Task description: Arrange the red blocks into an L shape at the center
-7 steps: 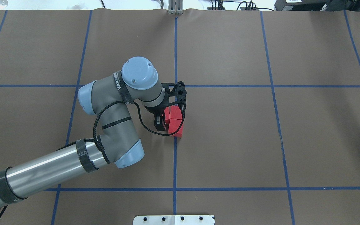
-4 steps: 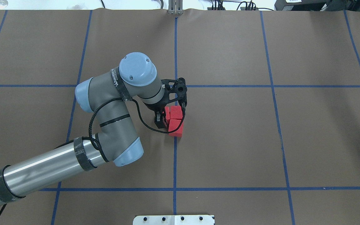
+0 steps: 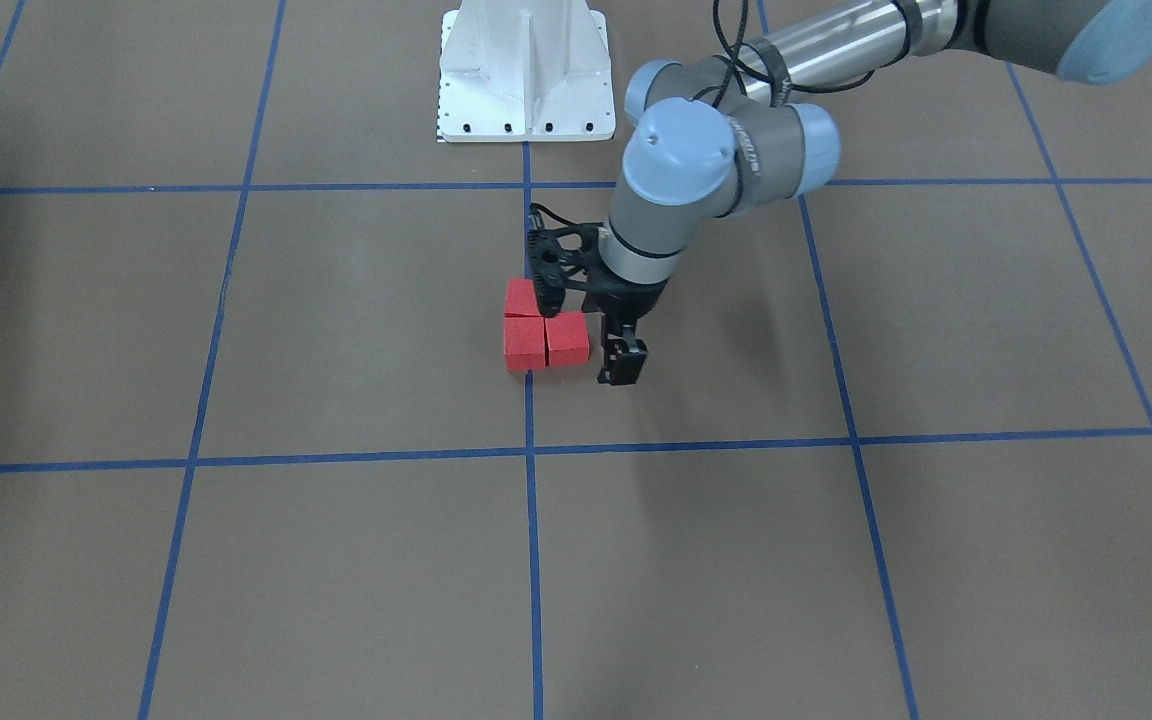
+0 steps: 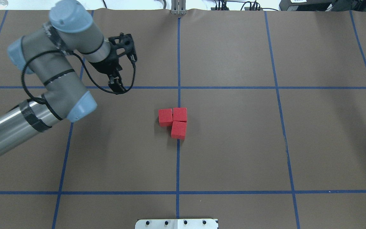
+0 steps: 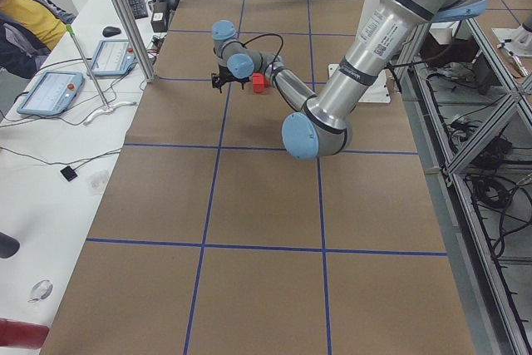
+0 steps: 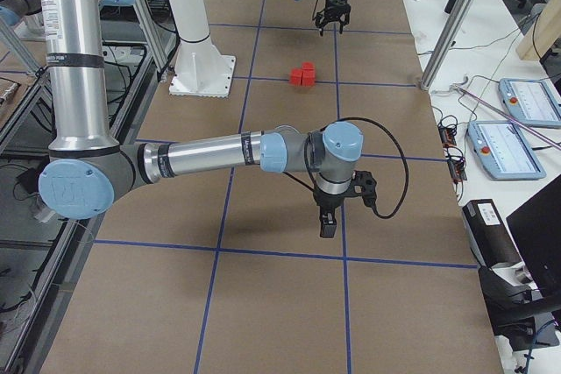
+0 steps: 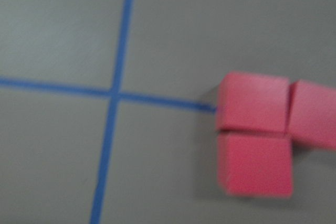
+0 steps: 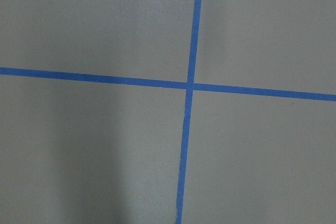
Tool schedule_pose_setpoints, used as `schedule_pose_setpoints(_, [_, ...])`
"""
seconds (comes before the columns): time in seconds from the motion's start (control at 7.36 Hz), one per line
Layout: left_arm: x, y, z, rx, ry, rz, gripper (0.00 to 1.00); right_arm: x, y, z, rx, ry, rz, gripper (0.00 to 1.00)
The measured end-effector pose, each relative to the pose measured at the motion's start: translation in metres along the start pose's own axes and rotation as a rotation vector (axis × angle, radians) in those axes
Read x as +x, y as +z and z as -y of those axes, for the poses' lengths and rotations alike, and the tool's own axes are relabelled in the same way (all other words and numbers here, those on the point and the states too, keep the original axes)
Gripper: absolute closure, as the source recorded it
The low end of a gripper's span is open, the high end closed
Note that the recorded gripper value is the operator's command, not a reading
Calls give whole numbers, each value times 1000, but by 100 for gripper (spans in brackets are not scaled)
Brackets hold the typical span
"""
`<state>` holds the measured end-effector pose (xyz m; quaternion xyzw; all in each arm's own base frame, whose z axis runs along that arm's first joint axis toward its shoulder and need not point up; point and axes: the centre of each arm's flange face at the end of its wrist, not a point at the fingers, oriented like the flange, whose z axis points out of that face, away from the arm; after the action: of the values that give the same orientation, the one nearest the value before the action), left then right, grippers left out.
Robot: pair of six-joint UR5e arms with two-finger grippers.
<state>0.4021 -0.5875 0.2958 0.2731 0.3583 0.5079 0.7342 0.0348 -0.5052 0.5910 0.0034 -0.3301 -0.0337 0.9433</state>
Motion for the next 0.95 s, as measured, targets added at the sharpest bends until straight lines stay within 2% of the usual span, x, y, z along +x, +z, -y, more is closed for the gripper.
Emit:
schedule_pose_setpoints(0.27, [-71, -31, -109, -34, -269, 45, 0, 6, 2, -4, -3, 8, -4, 0])
schedule_pose_setpoints(0.54, [-120, -70, -246, -51, -600, 90, 0, 15, 2, -8, -5, -1, -15, 0])
schedule_pose_setpoints(0.81, [-135, -92, -396, -116, -800, 160, 0, 25, 3, -11, -8, -12, -20, 0])
schedule_pose_setpoints(0.95, [-135, -108, -459, -145, -891, 201, 0, 29, 5, -12, -11, -13, -20, 0])
